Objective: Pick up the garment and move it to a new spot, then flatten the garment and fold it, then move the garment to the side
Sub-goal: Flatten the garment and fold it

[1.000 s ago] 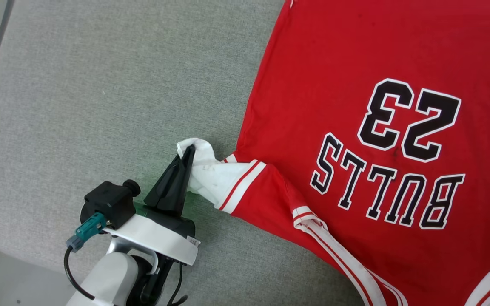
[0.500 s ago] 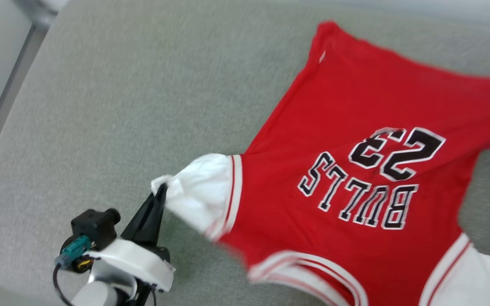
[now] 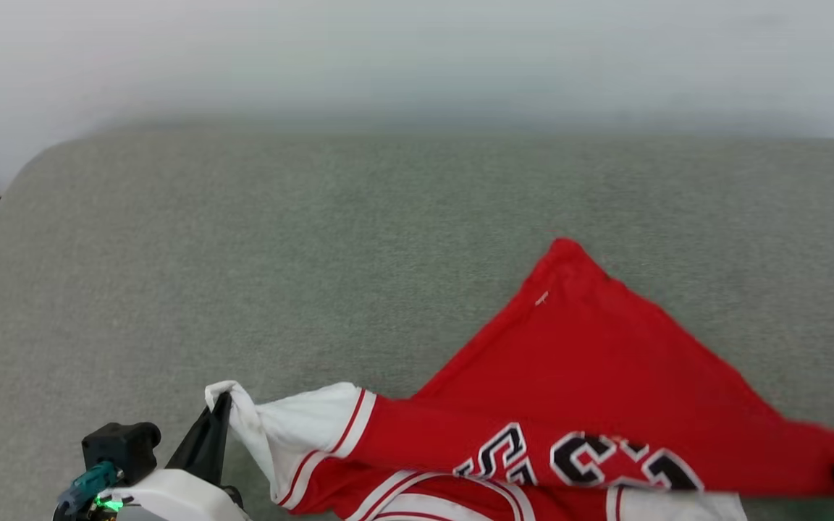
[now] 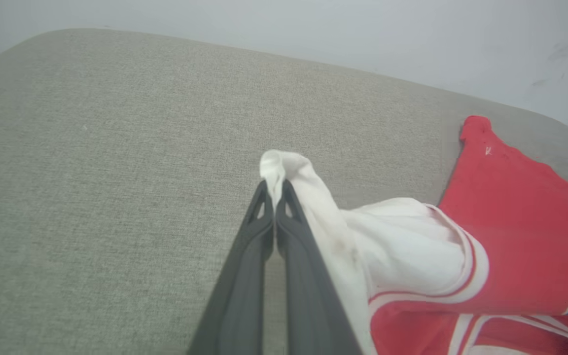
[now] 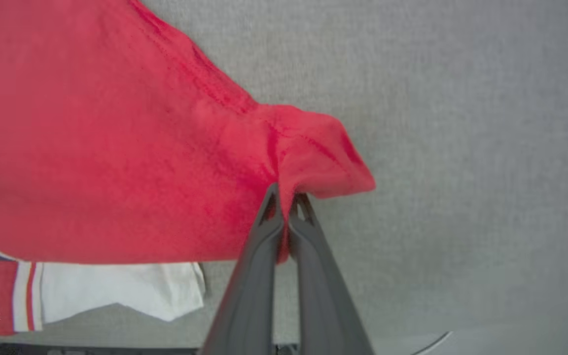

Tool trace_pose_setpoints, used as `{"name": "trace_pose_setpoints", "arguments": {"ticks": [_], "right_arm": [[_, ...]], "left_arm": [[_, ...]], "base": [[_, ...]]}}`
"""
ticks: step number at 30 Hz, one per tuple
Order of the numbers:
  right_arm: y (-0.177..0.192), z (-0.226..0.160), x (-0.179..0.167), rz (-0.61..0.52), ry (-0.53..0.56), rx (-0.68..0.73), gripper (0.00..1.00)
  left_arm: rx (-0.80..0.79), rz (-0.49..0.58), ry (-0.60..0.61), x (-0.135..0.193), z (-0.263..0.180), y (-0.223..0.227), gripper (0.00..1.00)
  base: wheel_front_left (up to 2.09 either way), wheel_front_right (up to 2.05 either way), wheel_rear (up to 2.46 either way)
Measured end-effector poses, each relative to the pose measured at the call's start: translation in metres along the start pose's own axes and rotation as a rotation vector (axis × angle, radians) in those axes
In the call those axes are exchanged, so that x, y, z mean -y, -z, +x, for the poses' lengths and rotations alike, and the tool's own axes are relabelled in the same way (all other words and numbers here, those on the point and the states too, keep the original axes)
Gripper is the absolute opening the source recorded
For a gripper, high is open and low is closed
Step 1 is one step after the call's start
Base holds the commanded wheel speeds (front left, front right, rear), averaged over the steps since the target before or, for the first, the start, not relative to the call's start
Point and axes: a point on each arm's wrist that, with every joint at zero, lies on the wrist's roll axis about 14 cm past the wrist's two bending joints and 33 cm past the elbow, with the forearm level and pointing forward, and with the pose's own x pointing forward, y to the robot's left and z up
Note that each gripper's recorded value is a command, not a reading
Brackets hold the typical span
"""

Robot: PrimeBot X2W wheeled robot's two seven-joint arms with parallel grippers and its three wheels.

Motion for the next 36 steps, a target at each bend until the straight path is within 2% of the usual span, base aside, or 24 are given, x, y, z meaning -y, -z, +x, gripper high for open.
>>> {"name": "trace_pose_setpoints", "arguments": {"ticks": [5,8,9,10,11,18,22,27,36], "right_arm": [[0.077,-0.02,-0.002,0.134,-0.003,-0.1,0.0],[0.1,-0.024,-0.009,0.198,-0.016,-0.121,0.0],[0.103,-0.025,-0.009,0.211,-0.014,-0.114,0.16],[0.1,-0.025,-0.008,0.232,-0.013,-0.079,0.79],[0.094,-0.024,-0.007,0.237,-0.01,-0.033,1.0],[0.018,-0.024,-0.004,0.251,0.011,0.391,1.0],[-0.019,-0.014,-0.019,0.227,-0.032,0.509,1.0],[-0.055,0.013,-0.052,0.152,-0.127,0.481,1.0],[-0.085,0.062,-0.118,-0.058,-0.266,0.213,1.0]], "left_arm": [[-0.01,0.003,0.037,0.014,0.003,-0.001,0.0],[-0.013,0.006,0.056,0.02,0.006,-0.002,0.0],[-0.014,0.008,0.062,0.022,0.006,-0.002,0.0],[-0.016,0.01,0.065,0.023,0.007,-0.003,0.0],[-0.018,0.01,0.068,0.023,0.007,-0.003,0.0],[-0.014,0.011,0.067,0.023,0.006,-0.004,0.0],[-0.004,0.009,0.076,0.023,0.01,-0.008,0.0],[0.014,-0.002,0.091,0.028,0.017,-0.013,0.0],[0.047,-0.012,0.122,0.037,0.022,-0.021,0.0]], "base": [[0.0,0.0,0.0],[0.0,0.0,0.0],[0.0,0.0,0.0],[0.0,0.0,0.0],[0.0,0.0,0.0],[0.0,0.0,0.0],[0.0,0.0,0.0],[0.0,0.0,0.0],[0.0,0.0,0.0]]}}
